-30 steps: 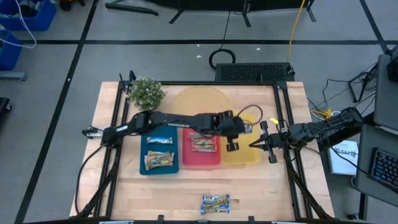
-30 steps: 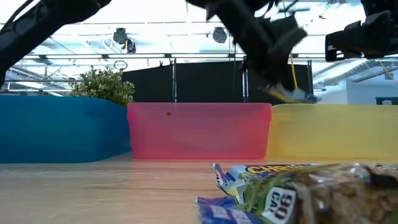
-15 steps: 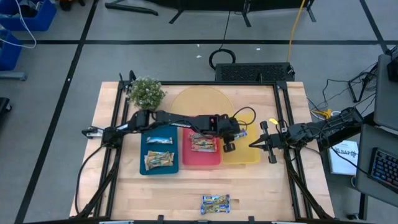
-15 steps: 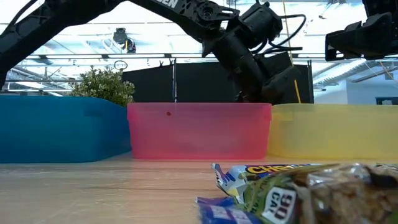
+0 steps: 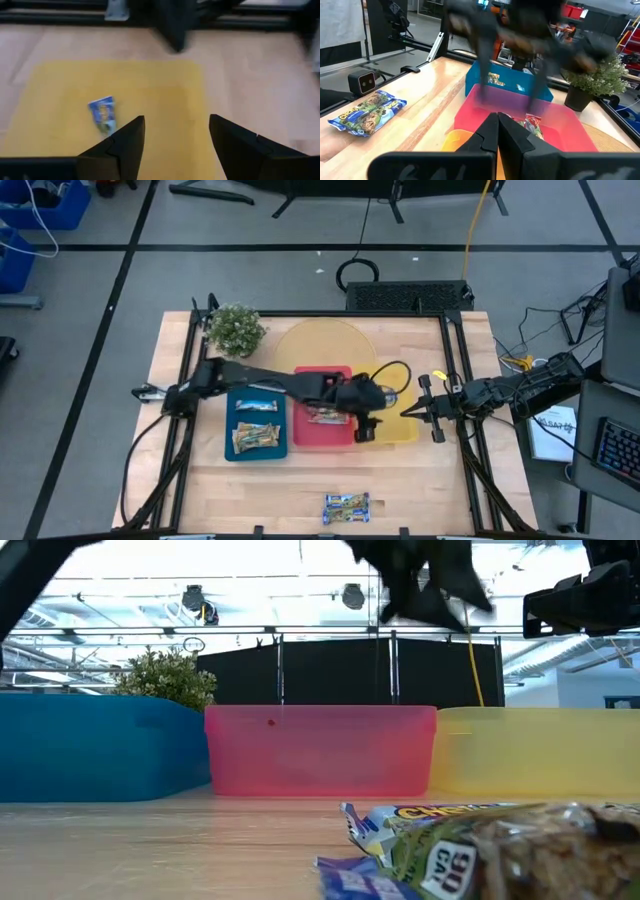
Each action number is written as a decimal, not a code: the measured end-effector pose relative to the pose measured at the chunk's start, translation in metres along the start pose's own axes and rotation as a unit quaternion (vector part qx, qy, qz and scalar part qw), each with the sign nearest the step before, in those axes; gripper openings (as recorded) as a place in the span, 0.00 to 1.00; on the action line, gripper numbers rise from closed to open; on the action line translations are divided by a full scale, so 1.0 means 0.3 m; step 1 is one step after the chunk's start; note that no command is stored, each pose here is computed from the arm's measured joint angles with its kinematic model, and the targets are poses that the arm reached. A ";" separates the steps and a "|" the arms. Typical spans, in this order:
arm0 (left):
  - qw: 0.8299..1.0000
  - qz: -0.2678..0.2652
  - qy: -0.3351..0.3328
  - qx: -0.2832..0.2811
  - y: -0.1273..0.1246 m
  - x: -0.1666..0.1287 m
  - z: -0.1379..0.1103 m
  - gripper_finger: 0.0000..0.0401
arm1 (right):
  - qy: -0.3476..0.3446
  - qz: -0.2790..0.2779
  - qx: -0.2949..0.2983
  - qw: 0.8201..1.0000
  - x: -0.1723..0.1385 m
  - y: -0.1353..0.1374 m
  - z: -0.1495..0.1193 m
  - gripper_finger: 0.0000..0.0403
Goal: Pick and place Granola Bars by type
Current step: Put the blue granola bar into the yellow bin
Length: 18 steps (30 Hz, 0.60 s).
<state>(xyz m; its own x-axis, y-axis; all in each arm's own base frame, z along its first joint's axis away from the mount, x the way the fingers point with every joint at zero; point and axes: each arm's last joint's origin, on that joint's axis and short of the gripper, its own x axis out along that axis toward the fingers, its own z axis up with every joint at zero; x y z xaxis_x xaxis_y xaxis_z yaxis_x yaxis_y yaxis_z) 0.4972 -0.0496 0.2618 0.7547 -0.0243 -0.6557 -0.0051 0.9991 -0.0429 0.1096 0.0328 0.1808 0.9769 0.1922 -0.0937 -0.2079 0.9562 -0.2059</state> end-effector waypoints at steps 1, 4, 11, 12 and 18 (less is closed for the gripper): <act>1.000 -0.004 0.004 -0.002 -0.036 -0.039 0.007 0.57 | 0.000 0.000 0.000 1.000 0.000 0.000 0.000 0.00; 0.999 0.027 0.032 0.022 -0.158 -0.081 -0.026 0.53 | 0.001 0.000 0.000 1.000 0.000 0.000 -0.001 0.00; 0.996 0.035 0.041 0.066 -0.524 -0.084 -0.171 0.47 | 0.004 0.000 0.009 1.000 0.000 0.000 -0.002 0.00; 0.996 0.038 0.038 0.069 -0.562 -0.086 -0.190 0.47 | 0.004 0.000 0.012 1.000 0.001 0.001 -0.003 0.00; 0.997 0.052 0.054 0.032 -0.678 -0.082 -0.283 0.51 | 0.000 -0.001 0.017 1.000 0.002 0.000 0.000 0.00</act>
<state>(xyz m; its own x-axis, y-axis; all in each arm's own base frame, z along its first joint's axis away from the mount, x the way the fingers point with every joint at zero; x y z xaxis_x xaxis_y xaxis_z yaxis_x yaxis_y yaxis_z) 0.4238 -0.2551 0.2227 0.6767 0.0798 -0.7319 -0.0358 0.9965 0.0755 0.1102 0.0329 0.1807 0.9771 0.1910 -0.0943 -0.2049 0.9635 -0.1721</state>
